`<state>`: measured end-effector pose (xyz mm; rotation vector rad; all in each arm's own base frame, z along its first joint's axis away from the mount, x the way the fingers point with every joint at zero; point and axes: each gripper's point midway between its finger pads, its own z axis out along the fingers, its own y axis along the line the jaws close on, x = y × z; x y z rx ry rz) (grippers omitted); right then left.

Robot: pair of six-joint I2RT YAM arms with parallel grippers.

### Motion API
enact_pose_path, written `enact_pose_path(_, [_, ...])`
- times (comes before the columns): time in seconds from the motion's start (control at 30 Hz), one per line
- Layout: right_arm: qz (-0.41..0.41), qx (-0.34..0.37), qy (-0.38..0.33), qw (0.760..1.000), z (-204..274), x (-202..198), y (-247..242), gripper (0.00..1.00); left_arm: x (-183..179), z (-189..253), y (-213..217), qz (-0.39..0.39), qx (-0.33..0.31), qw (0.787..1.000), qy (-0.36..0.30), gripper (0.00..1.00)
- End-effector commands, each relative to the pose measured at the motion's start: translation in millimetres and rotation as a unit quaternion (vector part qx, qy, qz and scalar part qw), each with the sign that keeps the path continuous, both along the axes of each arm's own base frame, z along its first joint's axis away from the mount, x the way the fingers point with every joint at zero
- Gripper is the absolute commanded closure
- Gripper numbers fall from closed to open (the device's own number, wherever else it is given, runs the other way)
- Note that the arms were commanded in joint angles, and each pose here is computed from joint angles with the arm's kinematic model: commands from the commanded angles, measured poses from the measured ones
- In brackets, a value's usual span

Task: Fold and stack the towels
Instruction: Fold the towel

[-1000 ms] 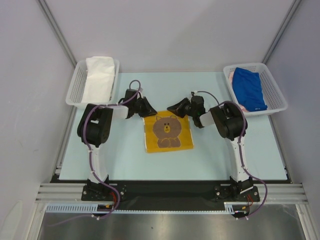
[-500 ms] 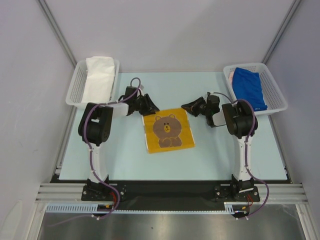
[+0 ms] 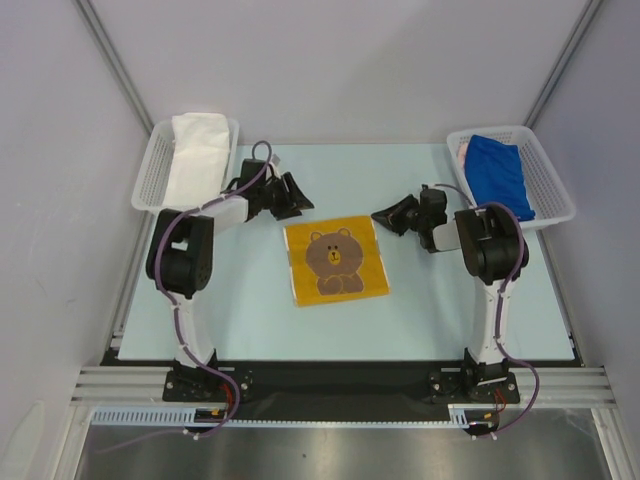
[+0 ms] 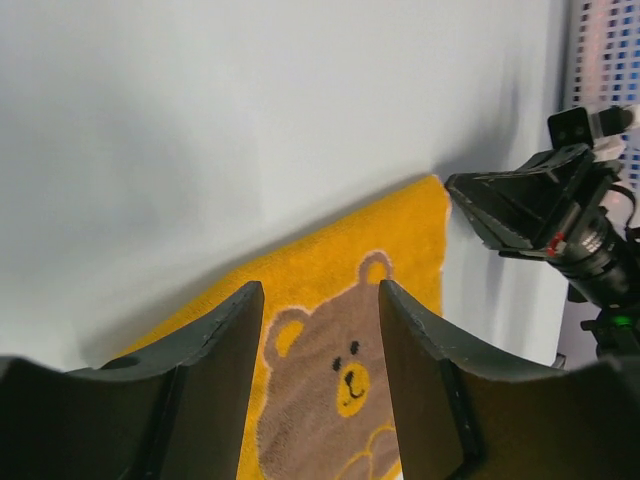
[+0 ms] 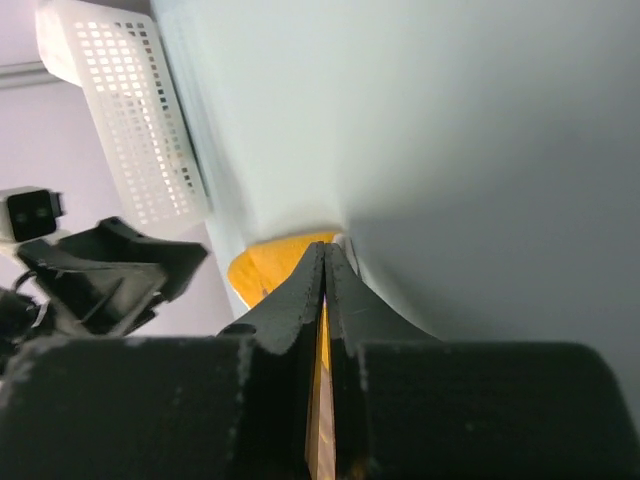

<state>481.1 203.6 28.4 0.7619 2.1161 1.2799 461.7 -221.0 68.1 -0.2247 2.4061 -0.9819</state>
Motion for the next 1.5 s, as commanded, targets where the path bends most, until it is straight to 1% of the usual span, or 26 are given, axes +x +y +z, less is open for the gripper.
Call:
enact_pose_path(0.0, [-0.029,-0.032,-0.035,0.998,31,5,-20,0.96,-2,51,4,0.002,-0.008,0.999,-0.046,0.44])
enact_pose_path(0.03, [-0.032,-0.040,-0.039,0.998,35,4,-22,0.96,-15,39,4,0.000,-0.014,1.000,-0.027,0.45])
enact_pose_path(0.07, [-0.033,-0.050,-0.052,0.997,42,6,-24,0.94,-18,39,3,0.006,-0.027,0.999,-0.026,0.46])
enact_pose_path(0.1, [-0.030,-0.046,-0.067,0.996,56,8,-23,0.93,-31,31,2,0.000,-0.041,0.999,-0.018,0.47])
enact_pose_path(0.17, [-0.002,-0.030,-0.080,0.996,71,7,-10,0.92,-36,26,-3,0.002,-0.068,0.998,-0.013,0.50])
enact_pose_path(0.23, [0.026,-0.017,-0.085,0.996,80,9,5,0.92,-46,6,-4,0.001,-0.080,0.997,0.011,0.51])
enact_pose_path(0.27, [0.056,-0.006,-0.088,0.995,84,2,22,0.92,-43,4,-5,0.005,-0.091,0.996,0.010,0.52])
enact_pose_path(0.37, [0.096,-0.001,-0.082,0.992,77,-7,53,0.92,-42,-9,-6,0.009,-0.114,0.993,0.021,0.53])
enact_pose_path(0.4, [0.108,-0.003,-0.073,0.992,66,-9,59,0.92,-41,-15,-6,0.012,-0.114,0.993,0.026,0.53])
enact_pose_path(0.5, [0.130,0.011,-0.060,0.990,55,-10,78,0.93,-37,-16,-4,0.019,-0.124,0.992,0.025,0.53])
enact_pose_path(0.53, [0.132,0.011,-0.048,0.990,39,-10,79,0.93,-36,-18,-3,0.022,-0.127,0.991,0.026,0.53])
enact_pose_path(0.63, [0.118,0.010,-0.024,0.993,14,-6,72,0.93,-31,-18,2,0.032,-0.141,0.989,0.029,0.53])
enact_pose_path(0.73, [0.095,0.001,-0.009,0.995,-3,-5,59,0.94,-29,-15,6,0.035,-0.153,0.987,0.030,0.53])
enact_pose_path(0.9, [0.053,-0.014,0.007,0.998,-17,-12,37,0.94,-23,-23,25,0.062,-0.129,0.989,0.042,0.53])
enact_pose_path(0.93, [0.044,-0.015,0.005,0.999,-16,-11,31,0.94,-26,-30,28,0.065,-0.118,0.989,0.056,0.53])
enact_pose_path(1.0, [0.034,-0.011,-0.002,0.999,-10,-10,29,0.94,-22,-34,33,0.075,-0.104,0.990,0.057,0.53])
enact_pose_path(1.07, [0.028,-0.016,0.001,0.999,-12,-14,25,0.94,-24,-43,41,0.087,-0.081,0.990,0.077,0.53])
enact_pose_path(1.23, [0.029,-0.018,0.002,0.999,-11,-14,23,0.94,-18,-50,45,0.098,-0.064,0.989,0.092,0.54])
enact_pose_path(1.33, [0.025,-0.024,0.003,0.999,-11,-12,20,0.94,-12,-47,54,0.113,-0.046,0.989,0.086,0.54])
enact_pose_path(1.47, [0.025,-0.023,0.002,0.999,-9,-9,17,0.94,-5,-41,62,0.123,-0.040,0.989,0.074,0.53])
